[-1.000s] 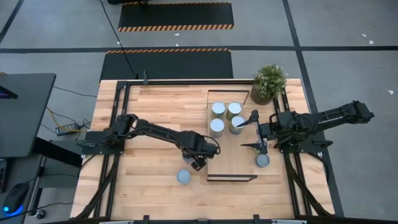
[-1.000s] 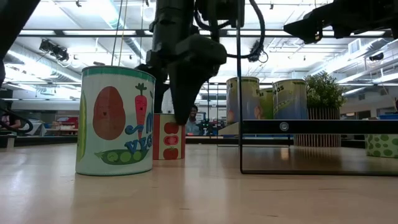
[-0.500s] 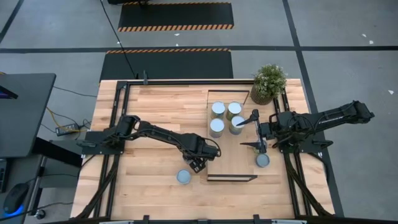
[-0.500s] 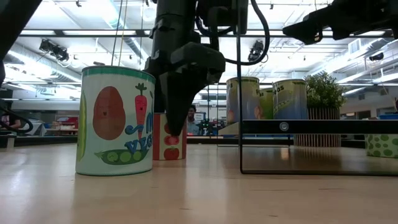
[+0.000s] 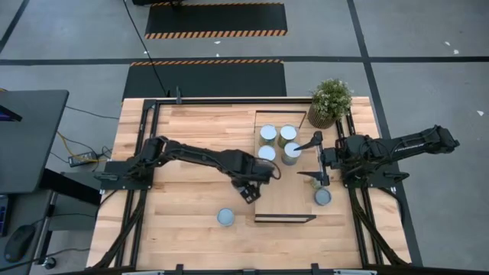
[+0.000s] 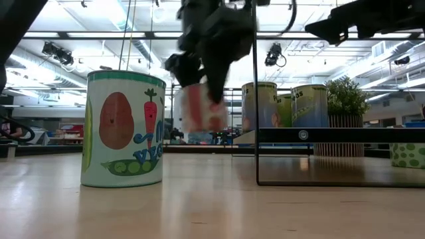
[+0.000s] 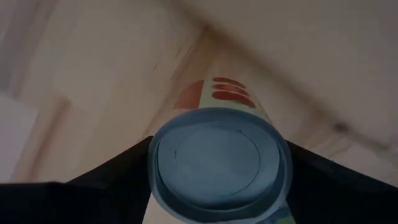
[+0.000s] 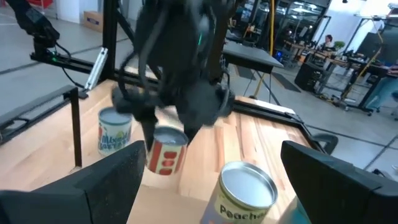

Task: Pick and place cans onto a shelf
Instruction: Put the canned tomatoes on the shelf

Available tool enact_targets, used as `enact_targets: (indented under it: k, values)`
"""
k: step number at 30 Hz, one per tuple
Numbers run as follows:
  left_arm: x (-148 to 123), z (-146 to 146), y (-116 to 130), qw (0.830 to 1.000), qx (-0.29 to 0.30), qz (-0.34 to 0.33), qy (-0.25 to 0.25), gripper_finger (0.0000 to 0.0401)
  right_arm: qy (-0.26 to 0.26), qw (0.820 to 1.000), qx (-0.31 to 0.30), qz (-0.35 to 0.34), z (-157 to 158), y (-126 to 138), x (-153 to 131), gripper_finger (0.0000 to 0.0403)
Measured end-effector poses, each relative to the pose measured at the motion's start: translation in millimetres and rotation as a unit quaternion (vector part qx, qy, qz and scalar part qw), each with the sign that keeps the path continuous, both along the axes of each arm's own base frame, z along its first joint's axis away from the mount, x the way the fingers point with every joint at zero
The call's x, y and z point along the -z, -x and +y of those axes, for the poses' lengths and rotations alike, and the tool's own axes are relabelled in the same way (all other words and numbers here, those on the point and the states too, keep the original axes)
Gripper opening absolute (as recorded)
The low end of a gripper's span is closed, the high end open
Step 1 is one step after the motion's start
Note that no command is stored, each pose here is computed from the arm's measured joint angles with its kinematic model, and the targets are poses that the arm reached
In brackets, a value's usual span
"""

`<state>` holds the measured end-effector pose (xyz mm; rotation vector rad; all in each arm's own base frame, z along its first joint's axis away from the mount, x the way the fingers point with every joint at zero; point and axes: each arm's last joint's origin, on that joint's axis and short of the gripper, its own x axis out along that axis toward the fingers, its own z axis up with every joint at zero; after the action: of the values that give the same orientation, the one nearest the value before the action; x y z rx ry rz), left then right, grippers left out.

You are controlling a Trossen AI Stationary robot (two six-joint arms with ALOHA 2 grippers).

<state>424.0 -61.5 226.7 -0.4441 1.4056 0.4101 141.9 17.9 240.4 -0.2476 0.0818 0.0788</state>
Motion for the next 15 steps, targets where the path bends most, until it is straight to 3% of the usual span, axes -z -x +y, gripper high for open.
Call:
enact_targets:
  k: [11, 15]
  values:
    - [-16.6, 5.7, -24.0, 0.992, -0.036, -0.123, 0.022, 0.0295, 0.0, 1.0, 0.004, 0.001, -0.3, 0.8, 0.0, 0.0382]
    - [-17.1, 7.2, -25.2, 0.99, -0.052, -0.133, -0.003, 0.0296, 0.0, 1.0, 0.003, -0.003, -0.3, 0.8, -0.7, 0.0382]
